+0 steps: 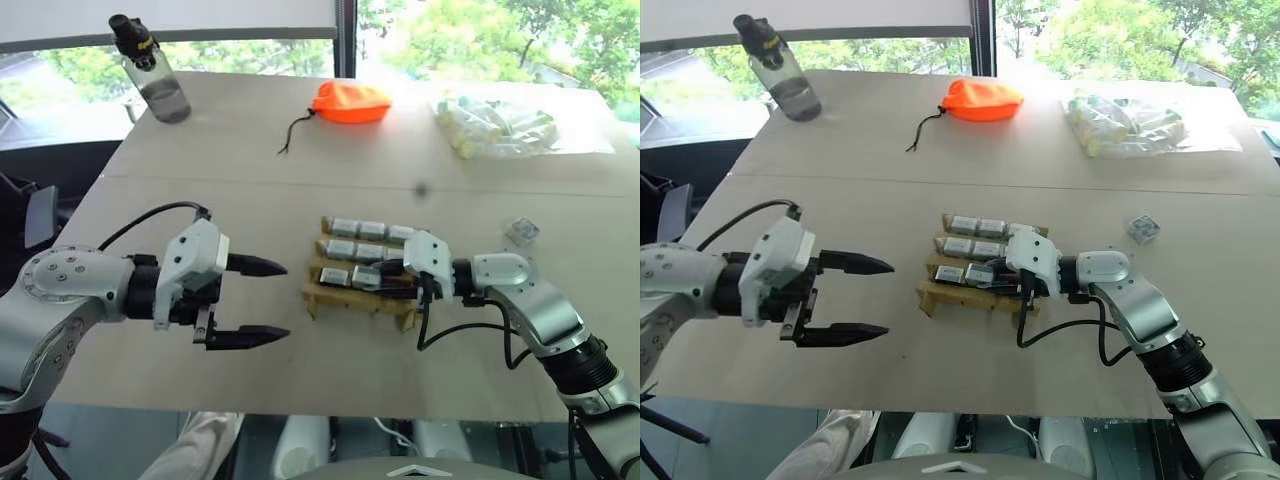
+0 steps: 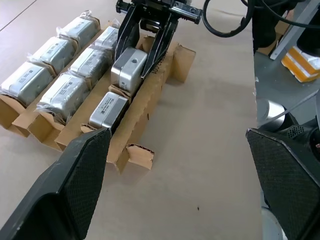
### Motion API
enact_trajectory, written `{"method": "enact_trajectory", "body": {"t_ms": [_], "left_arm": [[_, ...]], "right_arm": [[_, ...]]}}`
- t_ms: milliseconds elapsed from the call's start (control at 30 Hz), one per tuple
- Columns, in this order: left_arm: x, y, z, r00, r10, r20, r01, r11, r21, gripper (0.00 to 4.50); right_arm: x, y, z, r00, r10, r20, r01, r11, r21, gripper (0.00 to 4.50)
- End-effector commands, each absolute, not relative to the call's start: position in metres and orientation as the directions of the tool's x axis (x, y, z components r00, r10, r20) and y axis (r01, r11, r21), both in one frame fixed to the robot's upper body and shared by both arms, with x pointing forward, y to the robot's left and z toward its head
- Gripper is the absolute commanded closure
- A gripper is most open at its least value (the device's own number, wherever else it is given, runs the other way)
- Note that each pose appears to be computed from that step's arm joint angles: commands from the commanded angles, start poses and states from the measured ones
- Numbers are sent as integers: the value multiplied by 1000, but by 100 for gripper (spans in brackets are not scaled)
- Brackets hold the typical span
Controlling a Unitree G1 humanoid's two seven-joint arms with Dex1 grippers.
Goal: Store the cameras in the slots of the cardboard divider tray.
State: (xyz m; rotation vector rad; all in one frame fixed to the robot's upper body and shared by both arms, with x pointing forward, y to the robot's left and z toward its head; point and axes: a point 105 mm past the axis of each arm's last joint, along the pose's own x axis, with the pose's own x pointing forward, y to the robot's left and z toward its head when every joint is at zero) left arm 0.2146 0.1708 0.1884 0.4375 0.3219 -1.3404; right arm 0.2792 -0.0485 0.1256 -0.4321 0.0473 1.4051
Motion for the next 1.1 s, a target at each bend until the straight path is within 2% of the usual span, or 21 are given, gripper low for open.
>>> {"method": "enact_trajectory", "body": {"t_ms": [33, 67, 200, 333, 433, 500, 667, 933, 1100], "left_arm": [[214, 168, 193, 193, -860, -473, 979, 136, 153, 0], [215, 168, 192, 191, -858, -476, 979, 132, 154, 0], [218, 168, 192, 178, -860, -479, 981, 117, 155, 0], [220, 163, 196, 150, -875, -459, 983, 84, 162, 0], [223, 155, 200, 115, -889, -443, 984, 42, 173, 0], [228, 150, 205, 96, -899, -427, 982, 16, 187, 0], [242, 138, 216, 60, -915, -400, 972, -37, 231, 0], [267, 118, 231, 79, -926, -369, 951, -41, 306, 0], [273, 109, 239, 118, -946, -302, 951, 20, 309, 0]], "right_arm": [[277, -51, 137, 193, 948, -252, -944, 109, -311, 196], [277, -51, 139, 194, 951, -242, -942, 112, -315, 145], [271, -55, 151, 202, 959, -197, -937, 131, -323, 145], [265, -64, 164, 254, 956, -146, -930, 200, -310, 145], [273, -84, 176, 395, 915, -87, -879, 348, -327, 145], [286, -108, 180, 538, 841, -53, -804, 494, -330, 145], [294, -164, 170, 728, 683, -64, -664, 678, -313, 6], [304, -263, 150, 853, 493, -173, -522, 804, -284, 6], [331, -298, 138, 865, 434, -252, -493, 828, -265, 6]]}}
